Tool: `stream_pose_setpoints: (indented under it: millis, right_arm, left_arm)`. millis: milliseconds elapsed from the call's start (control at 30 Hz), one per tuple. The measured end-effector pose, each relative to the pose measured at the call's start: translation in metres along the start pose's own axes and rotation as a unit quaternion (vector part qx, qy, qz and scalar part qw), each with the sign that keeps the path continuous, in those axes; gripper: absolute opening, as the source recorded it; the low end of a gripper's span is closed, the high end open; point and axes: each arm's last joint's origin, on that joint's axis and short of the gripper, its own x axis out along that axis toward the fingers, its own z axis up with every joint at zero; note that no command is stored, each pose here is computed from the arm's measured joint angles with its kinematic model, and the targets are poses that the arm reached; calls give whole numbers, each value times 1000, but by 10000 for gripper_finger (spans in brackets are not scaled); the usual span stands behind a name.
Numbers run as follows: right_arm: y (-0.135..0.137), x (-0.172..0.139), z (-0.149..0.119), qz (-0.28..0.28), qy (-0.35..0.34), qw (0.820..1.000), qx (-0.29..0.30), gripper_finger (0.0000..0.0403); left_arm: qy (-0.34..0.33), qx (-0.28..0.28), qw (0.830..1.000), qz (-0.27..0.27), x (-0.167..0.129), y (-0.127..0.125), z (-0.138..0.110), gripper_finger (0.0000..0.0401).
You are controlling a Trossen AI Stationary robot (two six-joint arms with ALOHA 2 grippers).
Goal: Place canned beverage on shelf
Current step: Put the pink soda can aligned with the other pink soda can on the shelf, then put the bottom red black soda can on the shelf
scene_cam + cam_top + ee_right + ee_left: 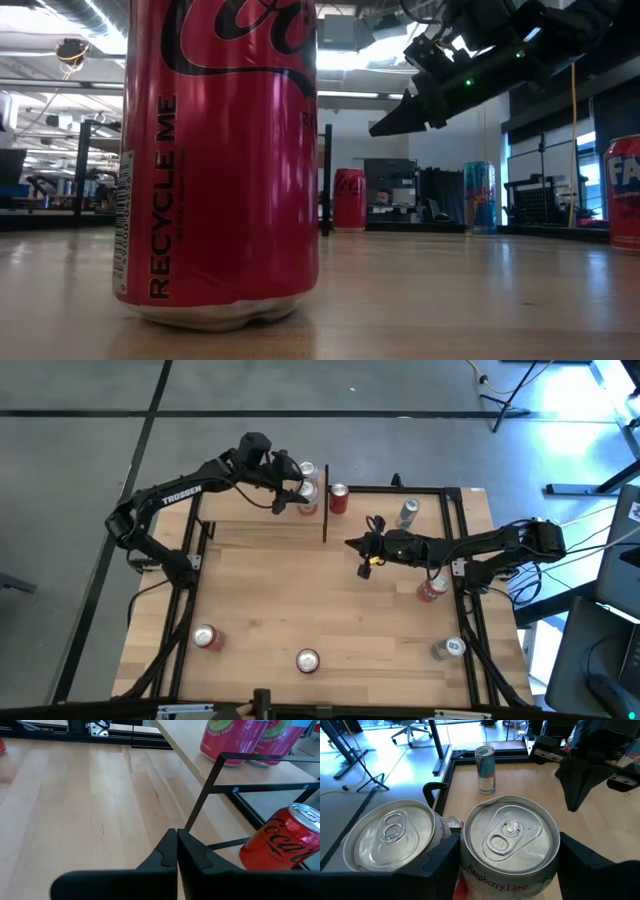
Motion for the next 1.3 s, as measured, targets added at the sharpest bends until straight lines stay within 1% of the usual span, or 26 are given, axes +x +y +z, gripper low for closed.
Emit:
stream_pose_setpoints:
  millis: [100,167,433,600,733,933,967,1067,1167,1233,1300]
  right_arm:
    - [0,0,0,0,0,1000,-3,1]
    - [0,0,0,0,0,1000,-3,1]
    - [0,0,0,0,0,1000,-3,1]
    - [0,0,0,0,0,1000,-4,1]
    - [0,0,0,1,0,1000,-4,1]
    - [0,0,0,1,0,1000,-4,1]
    - [0,0,0,1,0,1000,-4,1]
    - [0,0,2,5,-11,1000,7,1]
    - [1,0,4,26,-24,999,13,1]
    - [2,0,5,36,-26,999,13,1]
    - [2,0,5,44,-26,999,13,1]
  left_arm:
    - [-1,-1,1000,1,0,0,0,222]
    - [-1,-3,1000,1,0,0,0,231]
    - [-1,0,1000,1,0,0,0,304]
    - [-15,9,1000,8,-6,-1,5,330]
    - [-26,17,999,12,-13,-6,12,334]
    - [-42,34,998,41,-30,-17,25,331]
    - [-46,30,998,41,-32,-20,27,331]
    - [-69,-5,997,37,-35,-28,36,334]
    - [-85,-32,996,17,-32,-38,42,335]
    - [-80,-25,996,-11,-28,-47,43,334]
    - [-74,-3,997,-32,-24,-58,44,332]
